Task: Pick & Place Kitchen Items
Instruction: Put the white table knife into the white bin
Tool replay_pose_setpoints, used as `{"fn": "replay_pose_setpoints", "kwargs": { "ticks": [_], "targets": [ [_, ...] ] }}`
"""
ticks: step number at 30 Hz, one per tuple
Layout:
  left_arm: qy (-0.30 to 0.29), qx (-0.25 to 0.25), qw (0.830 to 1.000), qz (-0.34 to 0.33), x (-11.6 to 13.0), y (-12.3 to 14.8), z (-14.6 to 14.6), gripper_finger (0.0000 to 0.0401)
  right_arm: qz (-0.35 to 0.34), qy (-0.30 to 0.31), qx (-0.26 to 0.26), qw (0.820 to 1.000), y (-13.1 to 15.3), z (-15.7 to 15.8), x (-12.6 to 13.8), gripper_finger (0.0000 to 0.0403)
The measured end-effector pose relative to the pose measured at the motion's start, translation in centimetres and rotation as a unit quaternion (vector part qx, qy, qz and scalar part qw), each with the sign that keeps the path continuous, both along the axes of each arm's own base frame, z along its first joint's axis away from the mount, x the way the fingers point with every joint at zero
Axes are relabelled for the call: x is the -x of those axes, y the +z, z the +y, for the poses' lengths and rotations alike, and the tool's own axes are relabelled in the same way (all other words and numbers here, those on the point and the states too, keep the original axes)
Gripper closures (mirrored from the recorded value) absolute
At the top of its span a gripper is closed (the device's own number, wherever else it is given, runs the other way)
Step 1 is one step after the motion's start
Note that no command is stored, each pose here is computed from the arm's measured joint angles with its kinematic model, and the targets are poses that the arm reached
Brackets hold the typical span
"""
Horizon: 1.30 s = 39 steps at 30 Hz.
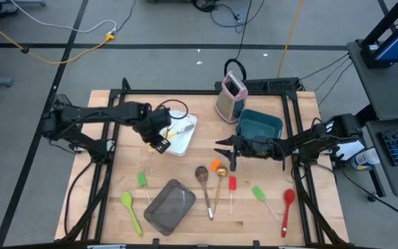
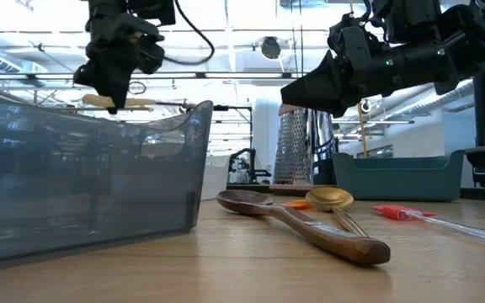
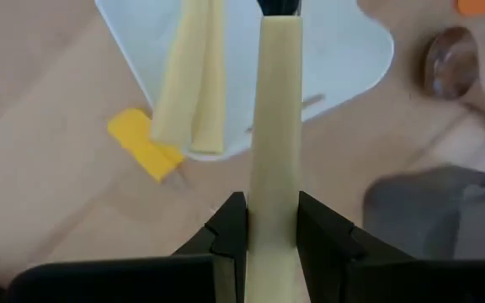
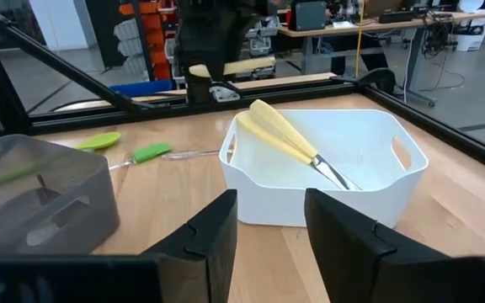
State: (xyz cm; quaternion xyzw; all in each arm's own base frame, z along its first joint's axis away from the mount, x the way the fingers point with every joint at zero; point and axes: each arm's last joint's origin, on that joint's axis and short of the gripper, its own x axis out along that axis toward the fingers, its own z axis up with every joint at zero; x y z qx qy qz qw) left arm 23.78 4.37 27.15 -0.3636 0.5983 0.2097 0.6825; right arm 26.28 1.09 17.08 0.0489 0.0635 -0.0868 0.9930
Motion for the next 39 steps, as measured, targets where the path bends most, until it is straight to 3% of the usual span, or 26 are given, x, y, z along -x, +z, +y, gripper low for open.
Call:
{"fn": "replay_pose_setpoints", "kwargs": {
  "ticks": [5,14,21,27,39],
  "targets": [
    [-0.001,0.08,0.995,0.057,-0.2,-1.0,0.0,0.033,0.003,0.0,0.0,1.0,-0.1,0.0,0.0,0.0272],
    [-0.044,0.152,0.982,0.108,-3.0,-3.5,0.6,0.0329,0.019,0.0,0.001,1.0,-0.4,0.0,0.0,0.0275],
    [-0.067,0.174,0.972,0.141,-5.3,-3.0,3.1,0.0329,0.019,0.0,0.001,1.0,-0.4,0.0,0.0,0.0275],
    [-0.068,0.201,0.96,0.182,-6.8,-4.7,5.4,0.0329,0.022,0.0,0.001,1.0,-0.4,0.0,0.0,0.0275],
    [-0.059,0.196,0.958,0.201,-6.7,-6.4,7.6,0.0329,0.029,0.0,0.002,1.0,-0.5,0.0,0.1,0.0275]
  ]
}}
